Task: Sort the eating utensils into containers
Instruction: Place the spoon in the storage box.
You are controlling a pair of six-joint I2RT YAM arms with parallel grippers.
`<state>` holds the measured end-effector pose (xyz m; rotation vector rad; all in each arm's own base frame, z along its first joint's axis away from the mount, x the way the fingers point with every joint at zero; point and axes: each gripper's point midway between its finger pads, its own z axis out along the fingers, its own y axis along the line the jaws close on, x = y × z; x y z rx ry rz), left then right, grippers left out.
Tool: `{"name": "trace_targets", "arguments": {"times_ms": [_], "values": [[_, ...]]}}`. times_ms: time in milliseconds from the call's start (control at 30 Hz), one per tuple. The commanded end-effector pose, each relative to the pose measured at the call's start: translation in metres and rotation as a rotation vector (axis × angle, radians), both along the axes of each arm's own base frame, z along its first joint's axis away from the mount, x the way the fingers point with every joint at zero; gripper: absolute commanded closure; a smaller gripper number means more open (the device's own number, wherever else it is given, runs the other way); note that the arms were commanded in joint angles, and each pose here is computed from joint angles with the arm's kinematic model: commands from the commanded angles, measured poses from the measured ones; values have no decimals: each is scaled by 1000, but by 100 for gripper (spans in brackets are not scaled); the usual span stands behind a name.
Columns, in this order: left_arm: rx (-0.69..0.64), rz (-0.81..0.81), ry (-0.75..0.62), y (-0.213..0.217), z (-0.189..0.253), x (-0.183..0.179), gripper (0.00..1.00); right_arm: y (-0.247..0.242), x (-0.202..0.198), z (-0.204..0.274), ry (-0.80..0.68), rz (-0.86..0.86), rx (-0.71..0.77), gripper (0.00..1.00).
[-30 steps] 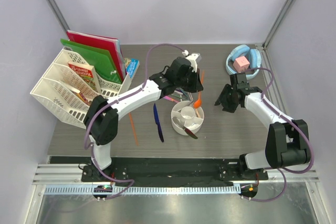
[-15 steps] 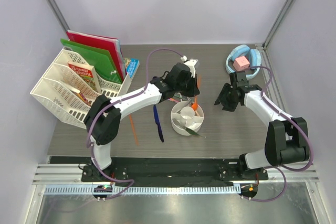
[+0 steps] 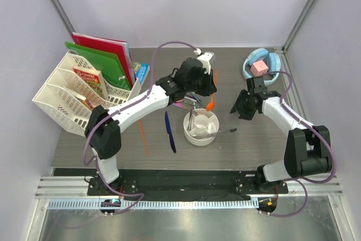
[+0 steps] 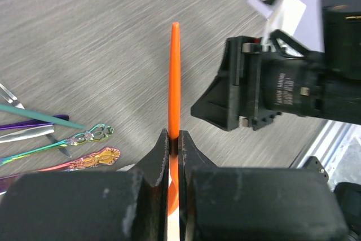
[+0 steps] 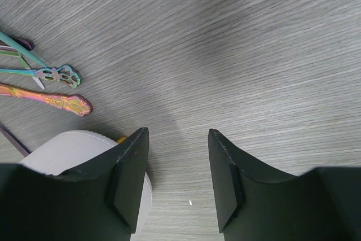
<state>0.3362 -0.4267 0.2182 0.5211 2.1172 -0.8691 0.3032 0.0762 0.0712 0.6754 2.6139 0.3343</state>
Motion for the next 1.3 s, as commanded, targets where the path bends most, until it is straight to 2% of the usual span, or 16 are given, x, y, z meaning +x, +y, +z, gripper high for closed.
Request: {"name": "trace_targets", "arguments": {"times_ms": [0, 200, 500, 600, 733, 967, 1067, 1133, 1267], "values": [[-20, -25, -48, 10, 32, -11, 100, 0, 6, 9, -33, 5, 4, 48], [-24, -40, -42, 26, 43, -30, 100, -1, 4, 8, -34, -3, 3, 48], [32, -50, -4, 46, 7, -47, 100, 0, 1, 6, -30, -4, 10, 48], [21, -47, -4, 45, 2, -47, 100, 0, 0, 6, -33, -5, 9, 48], [44, -48, 18, 45, -25, -47, 100, -1, -2, 5, -28, -2, 4, 48], [70, -54, 19, 45, -37, -47, 100, -3, -4, 6, -24, -6, -7, 48], [82, -56, 5, 48, -38, -47, 93, -4, -5, 4, -20, -9, -7, 48], [89, -56, 3, 50, -40, -47, 84, -4, -4, 4, -21, -11, -7, 48], [99, -55, 0, 53, -43, -48, 78, -4, -3, 2, -17, -11, -9, 48]]}}
